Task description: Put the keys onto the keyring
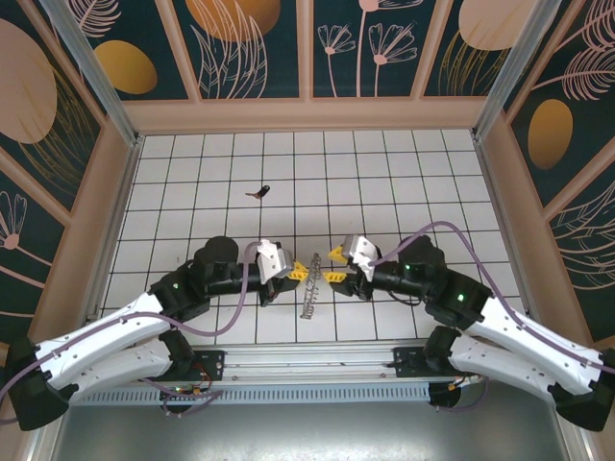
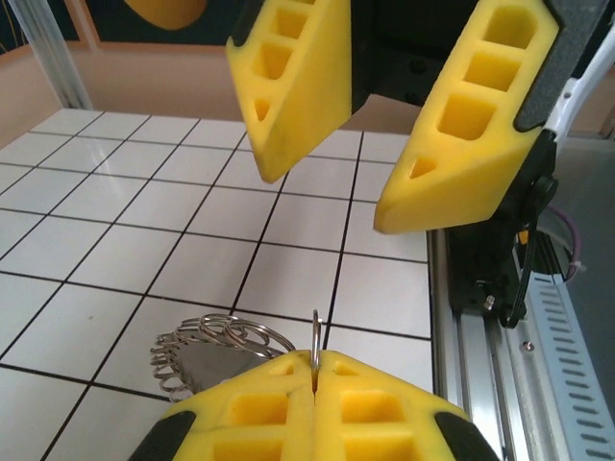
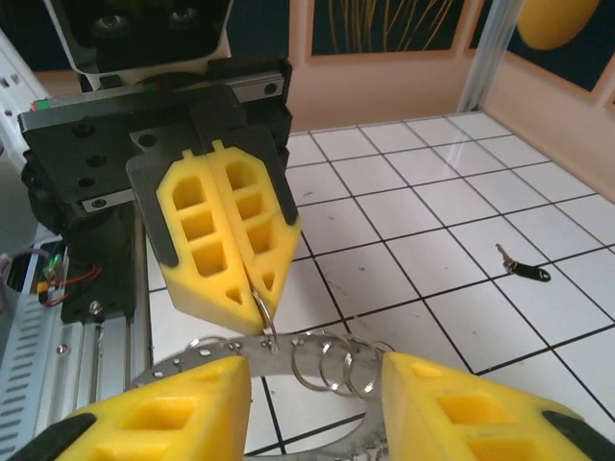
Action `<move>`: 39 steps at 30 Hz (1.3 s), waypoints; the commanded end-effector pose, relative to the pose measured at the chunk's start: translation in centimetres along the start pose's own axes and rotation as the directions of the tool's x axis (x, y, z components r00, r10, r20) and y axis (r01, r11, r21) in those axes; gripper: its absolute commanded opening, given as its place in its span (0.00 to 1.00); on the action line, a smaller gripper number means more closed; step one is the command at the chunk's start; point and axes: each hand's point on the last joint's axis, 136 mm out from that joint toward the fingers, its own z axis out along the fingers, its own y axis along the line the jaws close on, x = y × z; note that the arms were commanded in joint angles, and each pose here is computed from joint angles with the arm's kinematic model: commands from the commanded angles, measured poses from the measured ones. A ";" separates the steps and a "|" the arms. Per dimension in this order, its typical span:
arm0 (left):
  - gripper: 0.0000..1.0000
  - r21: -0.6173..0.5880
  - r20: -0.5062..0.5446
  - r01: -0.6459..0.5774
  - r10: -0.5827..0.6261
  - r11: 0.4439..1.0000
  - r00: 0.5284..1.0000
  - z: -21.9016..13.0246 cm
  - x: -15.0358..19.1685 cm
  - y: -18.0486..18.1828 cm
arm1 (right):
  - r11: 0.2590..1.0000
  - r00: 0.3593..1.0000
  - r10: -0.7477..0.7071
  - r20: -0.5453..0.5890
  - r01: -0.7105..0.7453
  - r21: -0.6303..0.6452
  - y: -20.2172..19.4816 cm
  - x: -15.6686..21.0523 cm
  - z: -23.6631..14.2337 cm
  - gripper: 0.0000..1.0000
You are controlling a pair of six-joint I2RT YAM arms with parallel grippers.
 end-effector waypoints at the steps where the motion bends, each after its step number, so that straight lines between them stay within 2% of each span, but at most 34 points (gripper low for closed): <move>1: 0.00 0.040 0.177 -0.018 0.010 0.999 0.984 -0.9 -3.9 -1.0 | 0.999 0.994 0.023 0.103 -0.028 0.043 -0.7 -1.7 -0.6 0.42; 8: 0.00 0.077 0.272 -0.003 -0.018 0.997 0.962 -1.8 -5.2 -1.8 | 0.997 0.979 -0.002 0.205 0.017 -0.071 1.4 -2.8 -0.8 0.42; 12: 0.00 0.088 0.315 0.003 -0.031 0.996 0.948 -2.6 -5.9 -2.2 | 0.994 0.968 -0.025 0.250 0.049 -0.092 1.9 -3.2 -1.1 0.42; 16: 0.00 0.045 0.318 0.017 -0.030 0.999 0.948 -2.8 -5.9 -1.5 | 0.998 0.968 -0.029 0.251 0.040 -0.041 0.9 -3.5 -0.9 0.42; 19: 0.00 0.004 0.322 0.031 -0.031 1.000 0.946 -2.7 -6.0 -0.7 | 1.000 0.975 -0.006 0.224 0.010 -0.016 -0.1 -3.4 -0.2 0.45; 24: 0.00 0.016 0.356 0.029 -0.033 0.999 0.934 -2.7 -6.4 -0.8 | 0.997 0.971 -0.012 0.240 0.031 -0.074 0.5 -3.8 0.1 0.48; 34: 0.00 0.055 0.329 0.010 -0.027 0.998 0.944 -2.0 -5.5 -1.4 | 0.980 0.948 -0.005 0.319 0.068 -0.187 2.3 -4.9 -0.1 0.43; 39: 0.00 0.053 0.330 0.009 -0.026 0.999 0.943 -2.1 -5.4 -1.4 | 0.978 0.957 0.001 0.291 0.060 -0.198 2.2 -4.4 0.6 0.40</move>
